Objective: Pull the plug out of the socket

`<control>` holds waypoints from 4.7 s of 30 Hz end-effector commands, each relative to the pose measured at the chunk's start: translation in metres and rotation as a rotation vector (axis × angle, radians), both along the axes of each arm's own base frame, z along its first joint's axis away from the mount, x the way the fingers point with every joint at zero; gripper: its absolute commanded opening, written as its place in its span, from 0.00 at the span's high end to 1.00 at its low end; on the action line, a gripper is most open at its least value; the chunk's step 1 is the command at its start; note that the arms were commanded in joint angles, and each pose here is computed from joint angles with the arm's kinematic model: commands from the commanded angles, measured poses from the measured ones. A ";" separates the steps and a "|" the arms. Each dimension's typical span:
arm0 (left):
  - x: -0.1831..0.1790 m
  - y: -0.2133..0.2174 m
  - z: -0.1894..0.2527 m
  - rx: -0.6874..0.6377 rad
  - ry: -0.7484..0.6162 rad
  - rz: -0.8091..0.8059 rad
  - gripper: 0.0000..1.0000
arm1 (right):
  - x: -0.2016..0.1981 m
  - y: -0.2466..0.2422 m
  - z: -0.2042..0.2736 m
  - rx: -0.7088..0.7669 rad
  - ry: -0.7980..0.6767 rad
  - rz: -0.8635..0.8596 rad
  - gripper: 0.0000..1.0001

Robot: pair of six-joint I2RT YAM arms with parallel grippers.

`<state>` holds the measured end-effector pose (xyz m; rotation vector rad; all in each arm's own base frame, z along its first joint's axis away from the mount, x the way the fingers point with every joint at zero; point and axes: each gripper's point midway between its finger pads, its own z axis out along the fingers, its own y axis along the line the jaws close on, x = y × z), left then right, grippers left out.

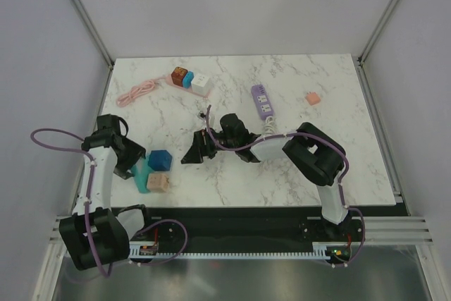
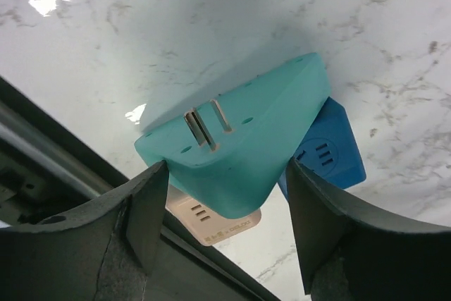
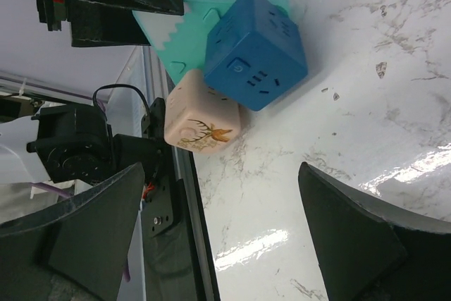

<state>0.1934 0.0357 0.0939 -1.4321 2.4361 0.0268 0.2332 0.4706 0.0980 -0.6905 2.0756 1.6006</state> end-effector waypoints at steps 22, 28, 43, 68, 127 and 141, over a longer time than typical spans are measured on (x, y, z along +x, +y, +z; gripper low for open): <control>0.045 -0.055 0.053 -0.062 -0.394 -0.374 0.16 | 0.015 -0.039 -0.005 -0.126 -0.105 -0.100 0.02; 0.049 -0.045 0.057 -0.003 -0.375 -0.390 0.11 | 0.002 -0.057 0.005 -0.107 -0.086 -0.142 0.02; 0.054 -0.064 0.007 0.182 -0.221 -0.489 0.19 | -0.009 -0.079 0.018 -0.122 -0.121 -0.174 0.02; 0.060 -0.075 -0.022 0.132 -0.212 -0.483 0.82 | -0.009 -0.020 0.009 -0.087 0.018 -0.089 0.02; 0.058 -0.153 0.017 -0.225 -0.627 -0.693 0.98 | 0.018 -0.038 0.009 -0.153 0.029 -0.352 1.00; 0.051 -0.157 -0.016 -0.264 -0.625 -0.690 0.98 | 0.036 -0.119 0.046 -0.213 -0.123 -0.563 1.00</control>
